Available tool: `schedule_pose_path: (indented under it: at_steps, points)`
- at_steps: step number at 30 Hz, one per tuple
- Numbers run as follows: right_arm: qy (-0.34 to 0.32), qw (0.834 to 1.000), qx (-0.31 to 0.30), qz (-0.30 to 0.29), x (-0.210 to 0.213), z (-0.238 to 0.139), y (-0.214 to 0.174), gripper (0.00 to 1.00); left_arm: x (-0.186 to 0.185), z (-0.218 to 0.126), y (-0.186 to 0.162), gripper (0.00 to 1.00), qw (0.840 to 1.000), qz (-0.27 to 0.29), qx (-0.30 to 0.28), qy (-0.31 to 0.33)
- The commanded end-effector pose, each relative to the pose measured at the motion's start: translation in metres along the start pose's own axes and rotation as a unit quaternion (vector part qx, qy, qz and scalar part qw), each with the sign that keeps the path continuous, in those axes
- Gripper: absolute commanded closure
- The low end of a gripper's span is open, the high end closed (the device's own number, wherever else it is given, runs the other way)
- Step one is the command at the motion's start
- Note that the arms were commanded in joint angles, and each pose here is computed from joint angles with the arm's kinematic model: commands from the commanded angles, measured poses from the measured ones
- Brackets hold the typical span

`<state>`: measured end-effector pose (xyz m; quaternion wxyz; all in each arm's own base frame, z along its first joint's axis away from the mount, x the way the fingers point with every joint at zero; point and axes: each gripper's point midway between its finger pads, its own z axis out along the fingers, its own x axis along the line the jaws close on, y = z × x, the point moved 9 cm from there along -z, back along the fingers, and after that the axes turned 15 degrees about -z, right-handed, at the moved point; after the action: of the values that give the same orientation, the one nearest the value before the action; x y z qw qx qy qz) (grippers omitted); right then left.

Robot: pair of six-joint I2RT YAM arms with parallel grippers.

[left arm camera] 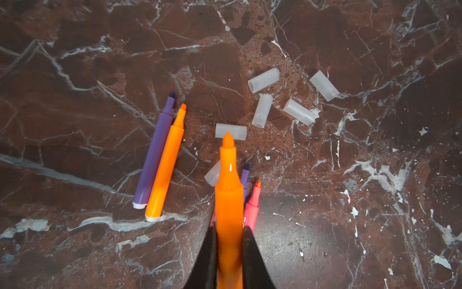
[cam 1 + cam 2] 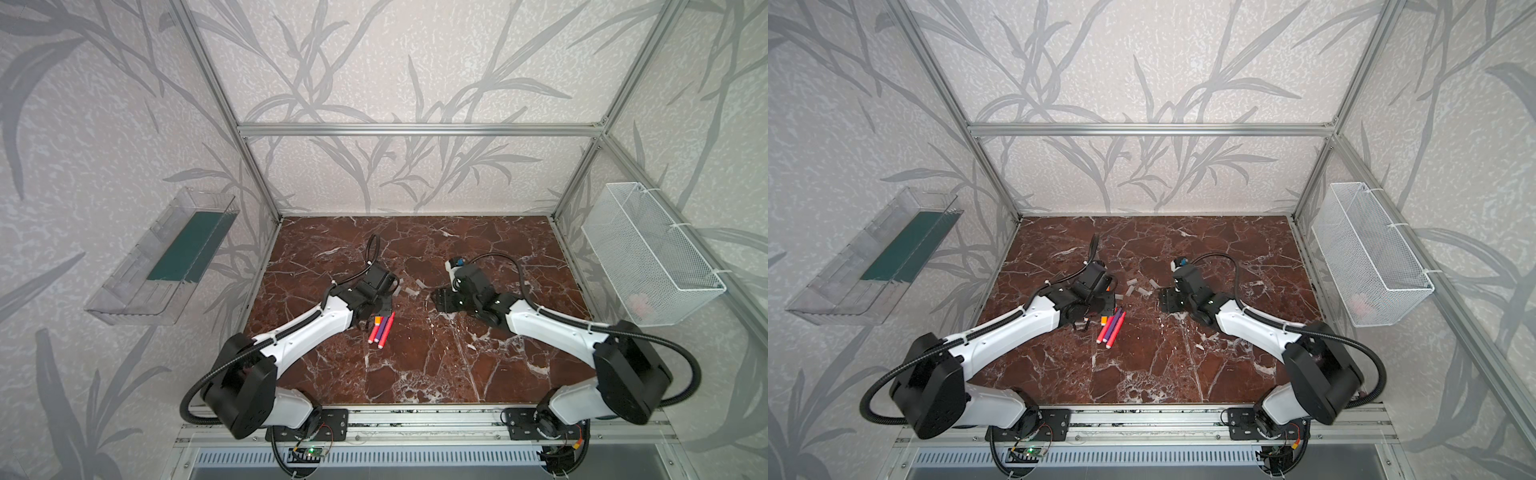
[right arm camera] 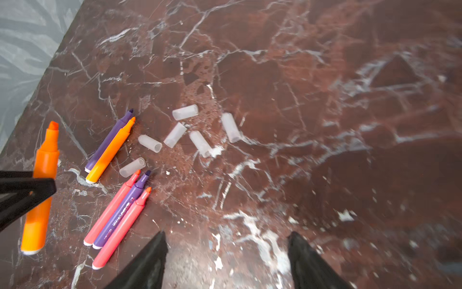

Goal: Insert the pens into the pen caps
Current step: 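Reach the right gripper to a white cap and grasp it upright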

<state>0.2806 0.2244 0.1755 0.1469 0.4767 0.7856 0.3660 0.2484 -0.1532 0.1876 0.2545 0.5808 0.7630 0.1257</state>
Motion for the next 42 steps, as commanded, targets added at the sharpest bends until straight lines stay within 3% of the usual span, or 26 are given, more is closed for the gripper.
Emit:
schedule_pose_path:
  at_steps: [1,5,11,23,35,42]
  points:
    - [-0.009,0.999,0.025,-0.028,0.003,0.018,0.008,0.32,0.018,-0.004,0.000,1.00,0.999,-0.019,-0.024,0.027]
    - [-0.005,0.999,0.047,-0.026,0.006,0.039,0.007,0.43,0.026,-0.013,0.001,1.00,0.999,-0.028,-0.031,0.021]
    - [-0.038,0.992,0.093,-0.072,0.003,0.066,0.012,0.42,0.020,-0.017,-0.002,1.00,0.999,-0.026,-0.009,-0.021]
    - [-0.043,0.978,0.157,-0.129,0.006,0.111,0.029,0.37,0.001,-0.009,-0.012,1.00,0.991,-0.010,0.047,-0.122]
    - [-0.081,0.958,0.224,-0.161,0.001,0.147,0.033,0.48,-0.003,-0.010,-0.014,1.00,0.987,-0.009,0.061,-0.147]
    - [-0.080,0.958,0.234,-0.146,0.001,0.149,0.027,0.55,-0.002,-0.011,-0.013,1.00,0.988,-0.009,0.057,-0.142]
